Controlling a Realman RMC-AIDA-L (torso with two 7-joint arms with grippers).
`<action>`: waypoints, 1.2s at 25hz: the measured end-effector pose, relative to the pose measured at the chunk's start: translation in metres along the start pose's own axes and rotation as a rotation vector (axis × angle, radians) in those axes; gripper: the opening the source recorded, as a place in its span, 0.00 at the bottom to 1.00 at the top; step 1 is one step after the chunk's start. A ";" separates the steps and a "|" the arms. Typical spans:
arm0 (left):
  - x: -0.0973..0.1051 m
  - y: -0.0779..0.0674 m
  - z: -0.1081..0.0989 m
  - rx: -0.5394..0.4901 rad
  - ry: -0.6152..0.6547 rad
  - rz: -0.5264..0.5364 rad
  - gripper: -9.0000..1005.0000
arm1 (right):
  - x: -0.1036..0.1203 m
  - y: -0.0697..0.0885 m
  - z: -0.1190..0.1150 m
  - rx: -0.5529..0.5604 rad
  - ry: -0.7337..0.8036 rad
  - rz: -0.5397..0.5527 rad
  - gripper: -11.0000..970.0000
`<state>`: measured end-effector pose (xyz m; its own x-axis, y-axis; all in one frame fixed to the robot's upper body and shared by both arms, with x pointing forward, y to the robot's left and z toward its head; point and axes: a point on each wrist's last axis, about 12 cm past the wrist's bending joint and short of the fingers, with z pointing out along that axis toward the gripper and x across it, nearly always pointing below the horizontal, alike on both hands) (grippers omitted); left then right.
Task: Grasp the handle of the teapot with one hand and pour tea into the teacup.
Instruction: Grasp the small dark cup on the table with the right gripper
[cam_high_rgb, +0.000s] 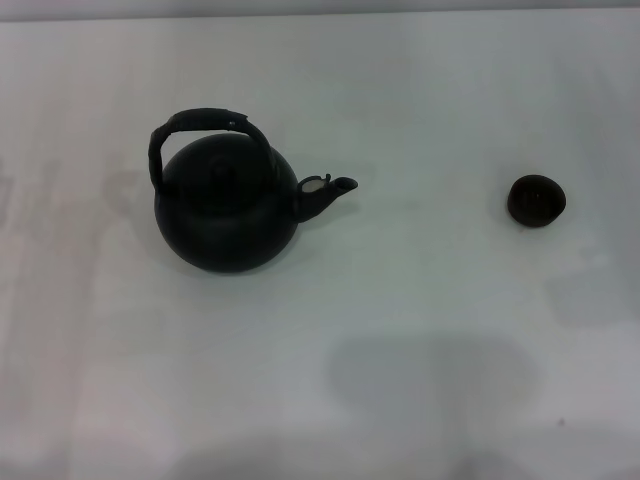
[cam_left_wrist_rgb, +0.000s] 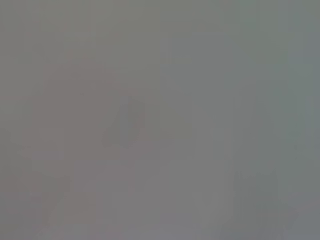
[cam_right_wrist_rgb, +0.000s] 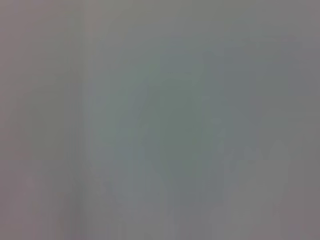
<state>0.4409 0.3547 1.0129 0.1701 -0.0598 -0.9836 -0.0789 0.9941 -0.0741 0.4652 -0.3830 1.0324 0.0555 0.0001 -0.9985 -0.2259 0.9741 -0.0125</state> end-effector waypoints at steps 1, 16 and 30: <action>0.000 -0.001 0.000 0.007 0.003 0.001 0.76 | 0.000 0.000 0.000 -0.001 -0.001 0.001 0.85; 0.002 -0.001 -0.006 0.019 0.016 0.004 0.76 | 0.002 0.003 -0.006 -0.010 -0.003 0.012 0.85; 0.003 -0.002 -0.009 0.025 0.022 0.003 0.76 | 0.000 0.002 -0.008 -0.048 0.011 0.020 0.86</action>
<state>0.4329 0.3521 1.0089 0.1483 -0.0582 -0.9872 -0.0550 0.9962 -0.0670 0.4567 -0.3833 1.0317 0.0402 0.0170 -0.9990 -0.2734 0.9619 0.0053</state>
